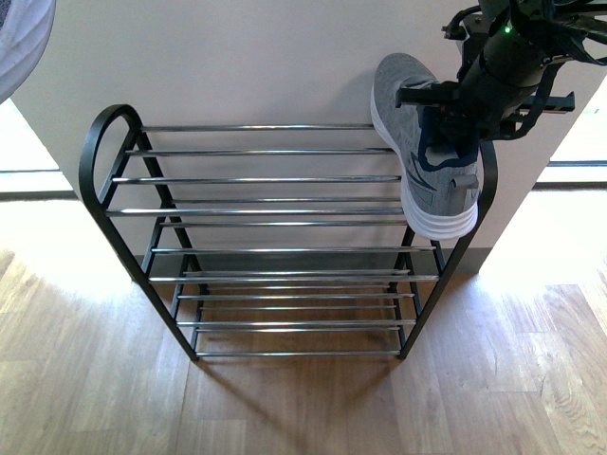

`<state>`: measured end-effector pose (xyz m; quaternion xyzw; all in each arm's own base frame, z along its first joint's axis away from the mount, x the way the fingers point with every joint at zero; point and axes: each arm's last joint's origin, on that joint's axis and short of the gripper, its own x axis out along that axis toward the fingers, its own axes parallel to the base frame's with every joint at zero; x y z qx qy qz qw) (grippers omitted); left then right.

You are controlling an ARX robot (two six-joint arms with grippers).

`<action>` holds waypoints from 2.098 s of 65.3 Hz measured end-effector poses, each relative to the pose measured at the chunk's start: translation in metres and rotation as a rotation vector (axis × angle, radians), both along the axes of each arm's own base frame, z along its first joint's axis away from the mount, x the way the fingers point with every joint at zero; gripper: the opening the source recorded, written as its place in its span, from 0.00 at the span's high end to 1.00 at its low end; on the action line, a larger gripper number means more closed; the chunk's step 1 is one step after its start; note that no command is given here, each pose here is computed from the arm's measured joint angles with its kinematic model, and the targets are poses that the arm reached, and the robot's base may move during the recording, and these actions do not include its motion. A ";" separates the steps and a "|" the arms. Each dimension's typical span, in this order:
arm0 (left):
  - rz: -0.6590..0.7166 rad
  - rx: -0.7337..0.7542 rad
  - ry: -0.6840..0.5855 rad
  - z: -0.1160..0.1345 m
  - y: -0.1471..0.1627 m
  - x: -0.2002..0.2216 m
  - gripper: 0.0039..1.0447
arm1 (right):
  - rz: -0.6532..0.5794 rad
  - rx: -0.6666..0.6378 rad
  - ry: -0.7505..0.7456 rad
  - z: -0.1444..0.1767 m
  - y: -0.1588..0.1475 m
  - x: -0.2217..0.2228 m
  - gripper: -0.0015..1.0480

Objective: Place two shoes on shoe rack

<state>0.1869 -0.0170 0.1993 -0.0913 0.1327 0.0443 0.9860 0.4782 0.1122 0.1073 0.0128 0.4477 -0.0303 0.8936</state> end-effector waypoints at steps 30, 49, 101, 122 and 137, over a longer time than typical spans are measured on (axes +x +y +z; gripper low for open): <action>0.000 0.000 0.000 0.000 0.000 0.000 0.99 | -0.061 0.063 -0.044 0.006 -0.013 0.015 0.67; 0.000 0.000 0.000 0.000 0.000 0.000 0.99 | 0.043 0.173 -0.210 0.056 -0.017 -0.027 0.20; 0.000 0.000 0.000 0.000 0.000 0.000 0.99 | 0.238 0.222 -0.760 0.087 -0.162 -0.259 0.09; 0.001 0.000 0.000 0.000 0.000 0.000 0.99 | 0.049 -0.019 -0.915 0.073 -0.138 -0.295 0.62; 0.001 0.000 0.000 0.000 0.000 0.000 0.99 | 0.056 -0.026 -0.914 0.067 -0.127 -0.315 0.98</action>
